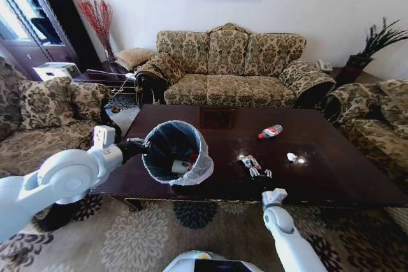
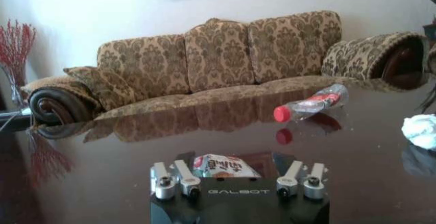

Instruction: Move to the front of the table and place the trash on the table into the trash bin.

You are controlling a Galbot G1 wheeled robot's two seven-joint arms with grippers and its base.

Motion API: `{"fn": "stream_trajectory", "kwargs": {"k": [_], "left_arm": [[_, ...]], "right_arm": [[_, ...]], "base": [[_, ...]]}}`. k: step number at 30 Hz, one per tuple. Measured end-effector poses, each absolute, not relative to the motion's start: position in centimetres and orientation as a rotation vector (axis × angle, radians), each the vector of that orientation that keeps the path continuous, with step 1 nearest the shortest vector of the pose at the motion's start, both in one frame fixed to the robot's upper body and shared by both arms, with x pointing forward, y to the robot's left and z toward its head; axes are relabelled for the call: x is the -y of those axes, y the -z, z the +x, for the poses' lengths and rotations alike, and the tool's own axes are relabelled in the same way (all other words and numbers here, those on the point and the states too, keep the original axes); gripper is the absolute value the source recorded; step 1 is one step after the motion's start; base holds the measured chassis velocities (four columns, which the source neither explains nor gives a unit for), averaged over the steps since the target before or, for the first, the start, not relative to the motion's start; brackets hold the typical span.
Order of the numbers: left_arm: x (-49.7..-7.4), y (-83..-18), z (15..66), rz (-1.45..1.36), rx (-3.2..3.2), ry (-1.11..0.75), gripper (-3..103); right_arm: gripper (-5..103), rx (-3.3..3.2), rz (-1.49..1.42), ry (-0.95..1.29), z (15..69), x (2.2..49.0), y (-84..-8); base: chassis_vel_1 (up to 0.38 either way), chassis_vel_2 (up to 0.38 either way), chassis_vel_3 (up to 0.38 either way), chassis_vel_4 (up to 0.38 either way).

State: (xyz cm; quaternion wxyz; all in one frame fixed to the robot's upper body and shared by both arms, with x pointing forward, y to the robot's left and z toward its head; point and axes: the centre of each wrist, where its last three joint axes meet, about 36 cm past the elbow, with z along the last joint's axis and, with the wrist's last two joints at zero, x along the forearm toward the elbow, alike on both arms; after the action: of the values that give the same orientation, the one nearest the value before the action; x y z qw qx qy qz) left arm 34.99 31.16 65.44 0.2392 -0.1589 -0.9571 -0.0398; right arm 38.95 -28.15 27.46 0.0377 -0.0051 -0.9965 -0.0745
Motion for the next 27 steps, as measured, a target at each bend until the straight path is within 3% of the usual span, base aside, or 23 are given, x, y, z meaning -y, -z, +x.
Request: {"fn": "stream_trajectory", "kwargs": {"k": [1, 2, 3, 5, 9, 16, 19, 21, 22, 27], "left_arm": [[-31.2, -65.4, 35.0, -0.435, 2.62, 0.109, 0], [-31.2, -65.4, 35.0, -0.436, 2.62, 0.108, 0], [-31.2, -65.3, 35.0, -0.437, 2.619, 0.106, 0], [-31.2, -65.3, 35.0, -0.436, 2.619, 0.105, 0], [-31.3, -65.3, 35.1, -0.436, 2.62, 0.102, 0], [-31.3, -65.2, 35.1, -0.433, 2.617, 0.104, 0], [-31.3, -65.3, 35.2, -0.435, 2.617, 0.112, 0], [-31.3, -65.3, 35.2, -0.435, 2.617, 0.113, 0], [-31.3, -65.3, 35.2, -0.436, 2.617, 0.113, 0], [-31.2, -65.2, 35.1, -0.438, 2.615, 0.11, 0]], "right_arm": [[71, 3.058, -0.016, 0.229, 39.0, 28.2, -27.5], [83, 3.055, -0.023, 0.215, 39.4, 28.1, -27.4], [83, 3.051, -0.028, 0.205, 39.7, 28.0, -27.3], [93, 3.042, -0.037, 0.188, 39.9, 27.8, -27.2], [101, 3.025, -0.03, 0.178, 39.9, 27.4, -27.0], [82, 3.028, -0.02, 0.167, 40.1, 27.0, -26.5], [66, 3.028, -0.02, 0.163, 40.2, 27.2, -26.4], [66, 3.027, -0.019, 0.161, 40.2, 27.2, -26.4], [55, 3.025, -0.016, 0.16, 40.2, 27.2, -26.4], [44, 3.02, -0.013, 0.165, 40.2, 27.2, -26.3]], "base": [[0.0, 0.0, 0.0, 0.0], [0.0, 0.0, 0.0, 0.0], [0.0, 0.0, 0.0, 0.0], [0.0, 0.0, 0.0, 0.0], [0.0, 0.0, 0.0, 0.0], [0.0, 0.0, 0.0, 0.0], [0.0, 0.0, 0.0, 0.0], [0.0, 0.0, 0.0, 0.0], [0.0, 0.0, 0.0, 0.0], [0.0, 0.0, 0.0, 0.0]]}}
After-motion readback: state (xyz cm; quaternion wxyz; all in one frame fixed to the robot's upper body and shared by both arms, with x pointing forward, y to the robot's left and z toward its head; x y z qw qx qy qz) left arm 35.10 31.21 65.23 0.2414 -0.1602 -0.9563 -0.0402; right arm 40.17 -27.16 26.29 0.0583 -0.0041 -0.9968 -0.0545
